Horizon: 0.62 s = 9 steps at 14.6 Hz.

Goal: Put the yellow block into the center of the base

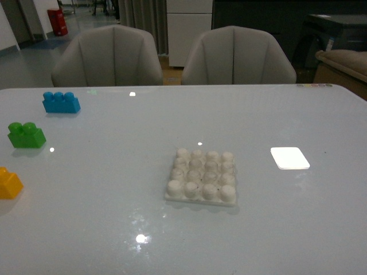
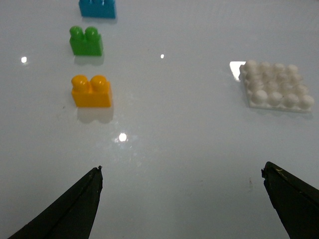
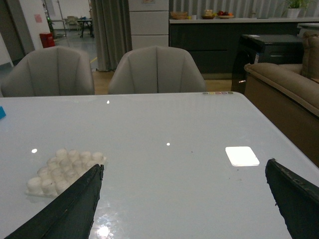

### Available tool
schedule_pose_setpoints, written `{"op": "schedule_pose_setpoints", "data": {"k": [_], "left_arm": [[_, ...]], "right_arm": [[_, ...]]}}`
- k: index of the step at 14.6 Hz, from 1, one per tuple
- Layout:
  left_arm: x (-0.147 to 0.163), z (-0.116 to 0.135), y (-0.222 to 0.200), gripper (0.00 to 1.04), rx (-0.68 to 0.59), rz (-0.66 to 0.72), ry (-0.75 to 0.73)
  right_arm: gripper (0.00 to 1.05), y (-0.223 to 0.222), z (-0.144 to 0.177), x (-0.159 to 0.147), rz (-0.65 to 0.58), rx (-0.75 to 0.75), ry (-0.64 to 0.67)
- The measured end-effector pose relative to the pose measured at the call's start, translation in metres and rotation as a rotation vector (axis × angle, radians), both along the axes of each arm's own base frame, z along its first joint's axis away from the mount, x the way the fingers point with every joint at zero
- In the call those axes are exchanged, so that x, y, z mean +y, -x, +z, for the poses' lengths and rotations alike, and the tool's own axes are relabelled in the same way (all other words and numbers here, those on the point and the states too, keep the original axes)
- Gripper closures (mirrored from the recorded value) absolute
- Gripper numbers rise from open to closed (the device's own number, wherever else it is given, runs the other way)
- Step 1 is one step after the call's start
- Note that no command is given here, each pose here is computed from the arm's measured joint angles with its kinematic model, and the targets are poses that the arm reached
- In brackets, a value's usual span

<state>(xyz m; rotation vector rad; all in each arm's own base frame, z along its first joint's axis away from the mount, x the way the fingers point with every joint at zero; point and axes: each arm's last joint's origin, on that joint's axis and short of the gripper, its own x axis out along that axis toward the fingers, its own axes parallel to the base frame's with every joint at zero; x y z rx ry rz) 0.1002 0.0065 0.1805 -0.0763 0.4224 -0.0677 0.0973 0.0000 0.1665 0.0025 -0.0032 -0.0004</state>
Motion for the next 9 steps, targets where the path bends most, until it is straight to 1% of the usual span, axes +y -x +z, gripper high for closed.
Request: {"op": "schedule_pose_setpoints", "data": {"k": [1,3,4,5,6,8,9], "left_arm": [[0.003,0.015,0.000,0.07,-0.013,-0.008,0.019],[0.010,0.046,-0.010,0.07,-0.154,-0.006,0.000],[0.017,0.050,-0.023,0.07,-0.166,0.008,-0.008],[0.023,0.046,-0.040,0.07,-0.150,0.008,-0.009],[0.034,0.044,-0.071,0.07,-0.143,0.006,-0.015],[0.055,0.049,-0.141,0.07,-0.189,0.018,-0.064],[0.065,0.033,-0.178,0.07,-0.141,0.002,-0.065]], "right_arm": [[0.06,0.000,0.000,0.000,0.000,0.001,0.000],[0.06,0.000,0.000,0.000,0.000,0.000,0.000],[0.06,0.000,0.000,0.000,0.000,0.000,0.000],[0.06,0.000,0.000,0.000,0.000,0.000,0.000],[0.06,0.000,0.000,0.000,0.000,0.000,0.000],[0.06,0.000,0.000,0.000,0.000,0.001,0.000],[0.06,0.000,0.000,0.000,0.000,0.000,0.000]]}}
